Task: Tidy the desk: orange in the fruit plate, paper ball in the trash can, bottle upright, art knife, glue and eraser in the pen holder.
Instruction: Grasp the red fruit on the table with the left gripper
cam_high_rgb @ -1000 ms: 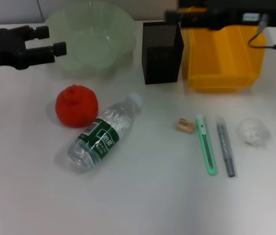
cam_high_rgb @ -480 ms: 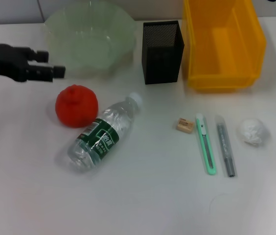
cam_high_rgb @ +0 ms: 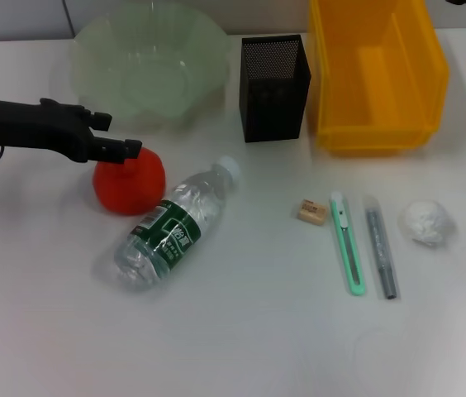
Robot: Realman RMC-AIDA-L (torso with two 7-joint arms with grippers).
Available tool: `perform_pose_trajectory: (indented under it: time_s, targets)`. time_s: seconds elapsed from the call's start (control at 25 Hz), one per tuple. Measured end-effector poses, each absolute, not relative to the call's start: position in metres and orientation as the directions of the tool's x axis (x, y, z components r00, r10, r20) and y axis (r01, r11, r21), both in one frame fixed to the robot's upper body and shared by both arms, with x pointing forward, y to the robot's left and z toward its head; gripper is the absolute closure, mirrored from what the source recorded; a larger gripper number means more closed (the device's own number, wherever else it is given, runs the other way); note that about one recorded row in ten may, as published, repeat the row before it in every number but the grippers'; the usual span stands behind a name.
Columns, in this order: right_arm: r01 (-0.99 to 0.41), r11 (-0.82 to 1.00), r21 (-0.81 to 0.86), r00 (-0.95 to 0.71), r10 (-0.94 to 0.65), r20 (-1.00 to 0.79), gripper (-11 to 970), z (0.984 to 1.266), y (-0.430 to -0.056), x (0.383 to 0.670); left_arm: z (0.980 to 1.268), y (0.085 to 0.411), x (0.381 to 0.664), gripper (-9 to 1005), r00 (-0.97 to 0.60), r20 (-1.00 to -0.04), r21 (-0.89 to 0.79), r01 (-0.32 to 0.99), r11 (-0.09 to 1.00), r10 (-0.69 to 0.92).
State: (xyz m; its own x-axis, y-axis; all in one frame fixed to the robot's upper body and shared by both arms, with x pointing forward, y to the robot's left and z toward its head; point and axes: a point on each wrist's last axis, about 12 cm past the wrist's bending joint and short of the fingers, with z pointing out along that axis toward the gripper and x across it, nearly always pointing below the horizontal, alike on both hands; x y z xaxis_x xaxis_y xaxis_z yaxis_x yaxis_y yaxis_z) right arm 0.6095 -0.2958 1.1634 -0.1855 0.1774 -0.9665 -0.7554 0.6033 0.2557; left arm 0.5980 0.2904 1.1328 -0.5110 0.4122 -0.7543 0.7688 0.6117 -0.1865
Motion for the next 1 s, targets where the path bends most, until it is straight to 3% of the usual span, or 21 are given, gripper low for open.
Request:
perform_pose_trajectory:
  time_s: [1.0]
  targets:
    - [-0.773,0.58,0.258,-0.186,0.18,-0.966,136,1.166,-0.287,0.612,1.094,0.28,0.594,234,-0.536,-0.708,-0.126,0.737,0.664,0.46]
